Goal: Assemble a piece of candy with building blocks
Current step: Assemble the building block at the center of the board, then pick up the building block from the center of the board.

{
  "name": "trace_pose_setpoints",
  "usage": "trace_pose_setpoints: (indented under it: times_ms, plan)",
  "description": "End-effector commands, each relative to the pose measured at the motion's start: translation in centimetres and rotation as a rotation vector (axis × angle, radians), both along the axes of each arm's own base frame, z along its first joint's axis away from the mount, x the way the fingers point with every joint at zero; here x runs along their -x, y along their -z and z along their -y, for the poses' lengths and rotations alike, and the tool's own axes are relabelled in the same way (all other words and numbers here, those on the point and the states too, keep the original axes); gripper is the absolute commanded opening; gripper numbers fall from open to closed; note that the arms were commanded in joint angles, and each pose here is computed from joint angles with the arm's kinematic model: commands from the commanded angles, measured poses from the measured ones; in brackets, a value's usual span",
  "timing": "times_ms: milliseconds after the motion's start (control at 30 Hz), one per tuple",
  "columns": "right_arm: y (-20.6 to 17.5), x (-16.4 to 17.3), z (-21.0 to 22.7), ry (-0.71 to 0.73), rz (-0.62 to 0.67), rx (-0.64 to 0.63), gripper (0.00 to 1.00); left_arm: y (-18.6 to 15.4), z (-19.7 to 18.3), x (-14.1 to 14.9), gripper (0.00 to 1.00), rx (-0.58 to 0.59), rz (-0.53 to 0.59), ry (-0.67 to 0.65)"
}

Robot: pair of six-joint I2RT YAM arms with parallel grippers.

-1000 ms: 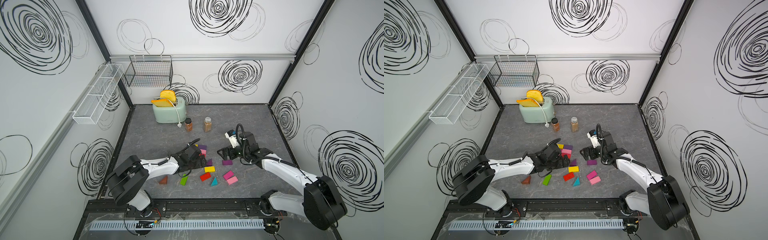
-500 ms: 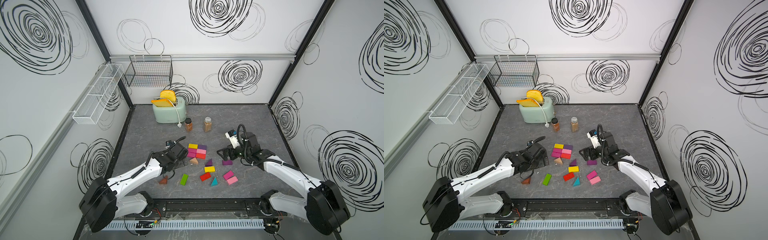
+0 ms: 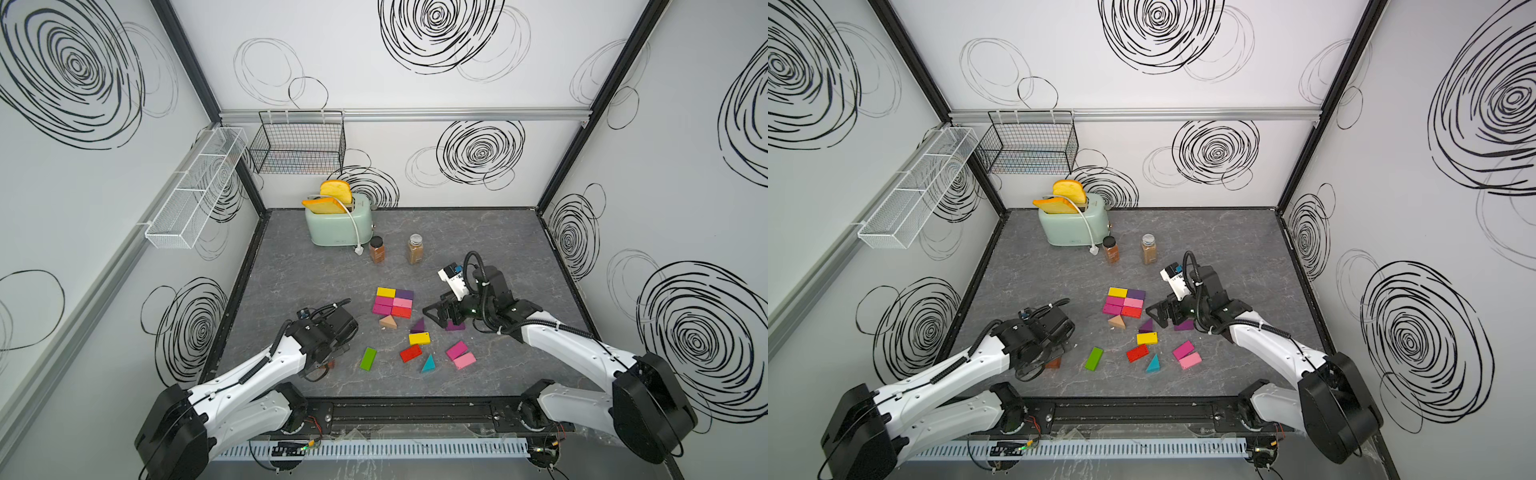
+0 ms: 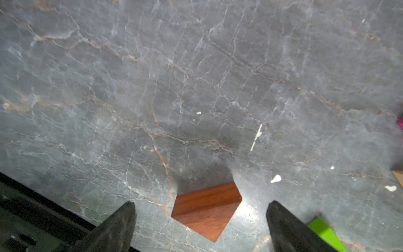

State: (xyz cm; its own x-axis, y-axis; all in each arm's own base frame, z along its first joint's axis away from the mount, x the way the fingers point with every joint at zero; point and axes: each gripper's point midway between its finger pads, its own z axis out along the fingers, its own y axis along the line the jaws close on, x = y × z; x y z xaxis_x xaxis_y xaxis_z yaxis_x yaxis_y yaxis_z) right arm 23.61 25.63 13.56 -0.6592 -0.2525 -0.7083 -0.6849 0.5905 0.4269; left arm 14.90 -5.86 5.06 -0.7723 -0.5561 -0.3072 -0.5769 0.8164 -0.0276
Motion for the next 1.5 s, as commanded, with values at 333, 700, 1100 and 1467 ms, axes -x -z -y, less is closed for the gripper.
trace_pose_setpoints:
  times_ms: [333,700,1100,1467]
  plan:
    - [-0.1,0.8,-0.8,-0.030,0.037,0.025,0.99,2.9,1.7,0.7,0.98,0.081,-0.031,-0.093]
    - [0.3,0.5,-0.9,-0.031,0.030,0.033,0.99,2.9,0.6,-0.1,0.95,0.078,-0.010,-0.129]
    - [0.4,0.2,-0.8,-0.022,0.035,0.042,0.99,3.7,0.8,-0.5,0.83,0.086,-0.034,-0.097]
    - [0.4,0.0,-0.7,-0.015,0.036,0.043,0.99,4.1,0.9,-0.7,0.73,0.082,-0.036,-0.087]
